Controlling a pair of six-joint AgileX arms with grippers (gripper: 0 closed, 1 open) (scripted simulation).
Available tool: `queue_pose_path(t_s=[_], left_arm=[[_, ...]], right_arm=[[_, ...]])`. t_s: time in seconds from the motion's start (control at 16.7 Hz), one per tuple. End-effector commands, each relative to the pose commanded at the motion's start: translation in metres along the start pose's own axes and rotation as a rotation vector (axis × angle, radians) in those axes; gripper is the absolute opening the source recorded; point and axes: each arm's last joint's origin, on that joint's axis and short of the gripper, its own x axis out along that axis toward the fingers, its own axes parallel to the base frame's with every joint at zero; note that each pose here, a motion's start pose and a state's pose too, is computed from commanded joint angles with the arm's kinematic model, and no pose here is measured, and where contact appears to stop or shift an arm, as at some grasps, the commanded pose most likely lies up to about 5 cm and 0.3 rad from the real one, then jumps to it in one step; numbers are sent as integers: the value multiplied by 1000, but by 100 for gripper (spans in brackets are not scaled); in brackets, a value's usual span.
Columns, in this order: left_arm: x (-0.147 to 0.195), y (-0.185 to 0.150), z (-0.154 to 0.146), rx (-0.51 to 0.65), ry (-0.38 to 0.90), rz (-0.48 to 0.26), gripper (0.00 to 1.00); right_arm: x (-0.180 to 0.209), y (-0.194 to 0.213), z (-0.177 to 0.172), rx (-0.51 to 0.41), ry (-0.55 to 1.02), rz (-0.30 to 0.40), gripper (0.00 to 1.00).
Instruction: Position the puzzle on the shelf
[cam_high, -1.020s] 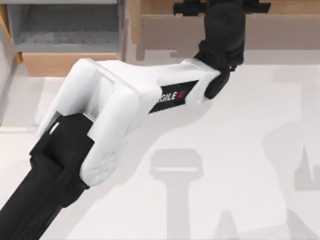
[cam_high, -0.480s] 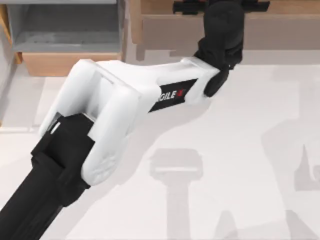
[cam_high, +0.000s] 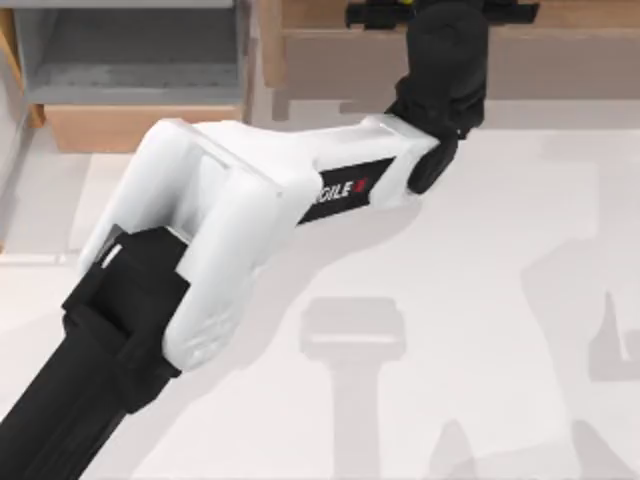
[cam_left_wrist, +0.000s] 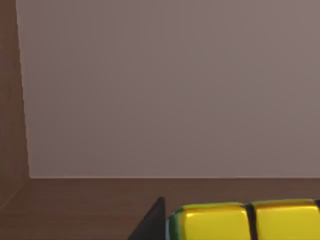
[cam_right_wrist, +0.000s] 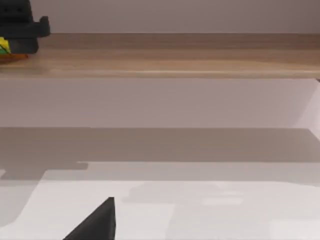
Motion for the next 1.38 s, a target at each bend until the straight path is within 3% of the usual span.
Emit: queue_pose_path(t_s=[0.12, 0.18, 0.78, 0.9, 1.08, 1.2, 1.38], left_arm=[[0, 0, 0, 0, 0, 0, 98], [0, 0, 0, 0, 0, 0, 100], [-4, -5, 6, 0, -10, -19, 100], [-17, -19, 32, 8, -58, -84, 100], [-35, -25, 94, 65, -193, -194, 100], [-34, -5, 135, 151, -307, -221, 100], [-16, 60, 184, 357, -480, -176, 100]], right_arm=[[0, 0, 0, 0, 0, 0, 100], [0, 0, 0, 0, 0, 0, 100], [0, 0, 0, 0, 0, 0, 100], [0, 0, 0, 0, 0, 0, 100], [0, 0, 0, 0, 0, 0, 100], [0, 0, 0, 0, 0, 0, 100], [0, 0, 0, 0, 0, 0, 100]])
